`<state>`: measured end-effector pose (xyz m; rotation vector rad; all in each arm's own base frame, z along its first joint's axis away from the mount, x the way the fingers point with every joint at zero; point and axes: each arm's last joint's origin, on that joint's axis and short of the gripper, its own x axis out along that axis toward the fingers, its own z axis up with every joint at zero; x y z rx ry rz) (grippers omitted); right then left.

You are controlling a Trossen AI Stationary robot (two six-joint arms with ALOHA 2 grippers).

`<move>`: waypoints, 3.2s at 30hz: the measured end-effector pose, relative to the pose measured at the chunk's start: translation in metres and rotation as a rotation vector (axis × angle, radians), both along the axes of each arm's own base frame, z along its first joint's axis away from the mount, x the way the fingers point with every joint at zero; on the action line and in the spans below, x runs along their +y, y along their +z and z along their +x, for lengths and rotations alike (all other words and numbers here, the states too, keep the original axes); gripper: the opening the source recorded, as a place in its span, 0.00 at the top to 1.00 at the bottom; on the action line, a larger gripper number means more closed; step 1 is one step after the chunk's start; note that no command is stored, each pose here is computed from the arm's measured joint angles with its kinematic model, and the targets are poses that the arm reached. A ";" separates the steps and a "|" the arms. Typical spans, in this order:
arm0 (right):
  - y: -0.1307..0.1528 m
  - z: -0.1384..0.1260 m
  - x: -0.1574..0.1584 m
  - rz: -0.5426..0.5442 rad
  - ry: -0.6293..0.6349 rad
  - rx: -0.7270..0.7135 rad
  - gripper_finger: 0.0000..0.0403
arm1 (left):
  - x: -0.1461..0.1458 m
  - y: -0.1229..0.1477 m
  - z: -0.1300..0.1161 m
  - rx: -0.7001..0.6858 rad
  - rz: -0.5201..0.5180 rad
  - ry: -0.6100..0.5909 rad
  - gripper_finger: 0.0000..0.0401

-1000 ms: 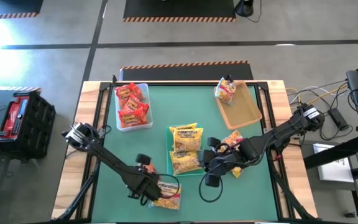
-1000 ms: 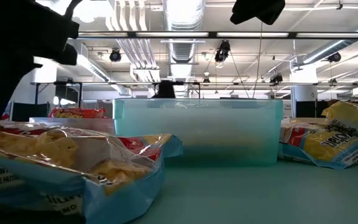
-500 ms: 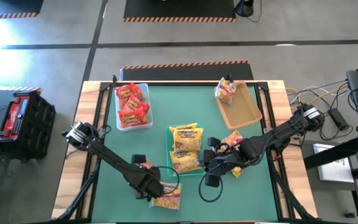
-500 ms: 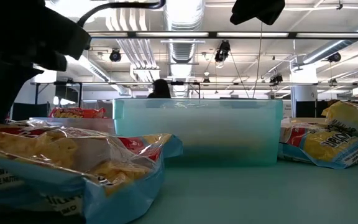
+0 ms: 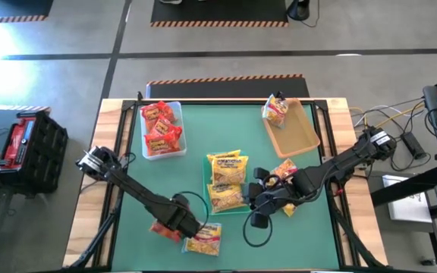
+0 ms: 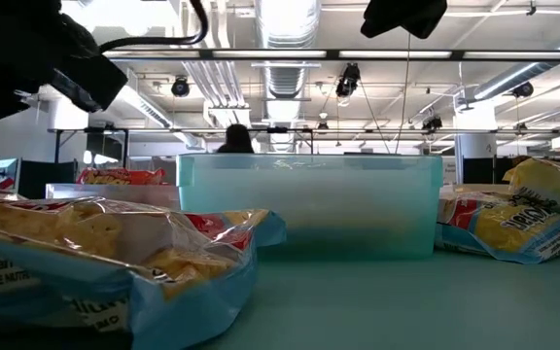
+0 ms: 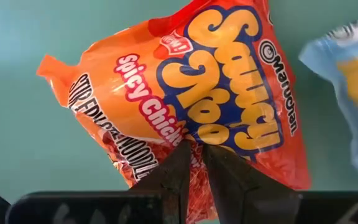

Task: Sort Maruchan noodles
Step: Adjust the orange noodle pack on the table, then adjust the blue bin on the table

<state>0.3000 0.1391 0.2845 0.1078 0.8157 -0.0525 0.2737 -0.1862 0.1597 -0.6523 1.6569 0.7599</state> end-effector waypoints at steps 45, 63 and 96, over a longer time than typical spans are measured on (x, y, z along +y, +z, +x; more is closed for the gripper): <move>-0.029 0.003 0.022 0.065 -0.026 0.038 0.82 | 0.032 0.063 0.047 -0.590 0.169 0.249 0.90; -0.093 0.019 0.033 -0.025 0.108 0.237 0.82 | 0.019 0.068 0.043 -0.551 0.072 0.252 0.90; -0.104 0.067 -0.046 -0.282 -0.026 0.135 0.82 | -0.001 0.031 0.039 -0.504 0.234 0.289 0.90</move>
